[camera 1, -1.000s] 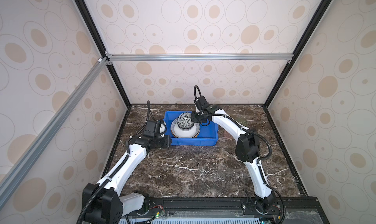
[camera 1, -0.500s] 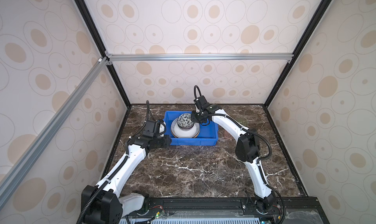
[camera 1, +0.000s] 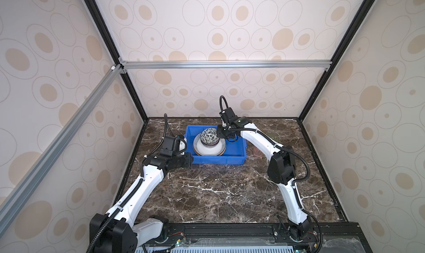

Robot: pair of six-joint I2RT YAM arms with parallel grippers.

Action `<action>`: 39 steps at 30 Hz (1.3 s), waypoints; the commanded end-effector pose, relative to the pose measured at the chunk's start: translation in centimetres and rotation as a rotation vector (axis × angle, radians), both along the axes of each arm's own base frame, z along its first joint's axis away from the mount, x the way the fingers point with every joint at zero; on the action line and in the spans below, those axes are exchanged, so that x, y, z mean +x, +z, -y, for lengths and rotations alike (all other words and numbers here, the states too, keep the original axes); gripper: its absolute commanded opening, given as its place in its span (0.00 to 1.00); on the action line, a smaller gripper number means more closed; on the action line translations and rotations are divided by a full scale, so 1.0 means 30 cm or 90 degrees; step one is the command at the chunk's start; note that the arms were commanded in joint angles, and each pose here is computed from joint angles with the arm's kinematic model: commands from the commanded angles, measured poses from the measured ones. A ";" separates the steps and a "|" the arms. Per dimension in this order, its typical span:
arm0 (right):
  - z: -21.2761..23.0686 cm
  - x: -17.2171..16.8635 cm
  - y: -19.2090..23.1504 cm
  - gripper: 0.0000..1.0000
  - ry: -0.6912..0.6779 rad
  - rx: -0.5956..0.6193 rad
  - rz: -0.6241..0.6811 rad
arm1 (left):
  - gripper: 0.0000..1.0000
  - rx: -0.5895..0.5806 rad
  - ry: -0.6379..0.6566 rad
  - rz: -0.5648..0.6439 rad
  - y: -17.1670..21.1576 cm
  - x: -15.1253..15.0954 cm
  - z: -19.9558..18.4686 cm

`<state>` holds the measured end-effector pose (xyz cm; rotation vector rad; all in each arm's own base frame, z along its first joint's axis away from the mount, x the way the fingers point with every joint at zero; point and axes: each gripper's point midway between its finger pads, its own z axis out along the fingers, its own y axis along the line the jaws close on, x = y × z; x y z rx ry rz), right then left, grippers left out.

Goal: Place the mixed dishes into the plastic bin
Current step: 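Lower the leaf-patterned bowl into the blue floral bowl with the right gripper, then open the right gripper and raise it off the leaf-patterned bowl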

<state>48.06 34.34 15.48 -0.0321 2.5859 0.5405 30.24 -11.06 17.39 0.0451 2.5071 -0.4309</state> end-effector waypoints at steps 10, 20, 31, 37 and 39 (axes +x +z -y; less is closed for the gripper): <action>0.000 -0.053 0.012 0.08 0.009 0.001 -0.021 | 0.42 -0.011 0.012 0.005 0.030 -0.011 -0.008; 0.011 -0.078 0.098 0.15 0.026 0.008 0.003 | 0.42 -0.012 0.013 0.006 0.041 -0.017 -0.010; 0.048 -0.139 0.203 0.25 0.051 0.019 0.039 | 0.43 -0.006 0.018 0.007 0.051 -0.027 -0.020; 0.097 -0.188 0.246 0.26 0.056 0.008 0.058 | 0.43 -0.013 0.027 0.006 0.055 -0.033 -0.022; 0.121 -0.207 0.254 0.27 0.054 0.000 0.066 | 0.43 -0.015 0.030 0.004 0.056 -0.035 -0.022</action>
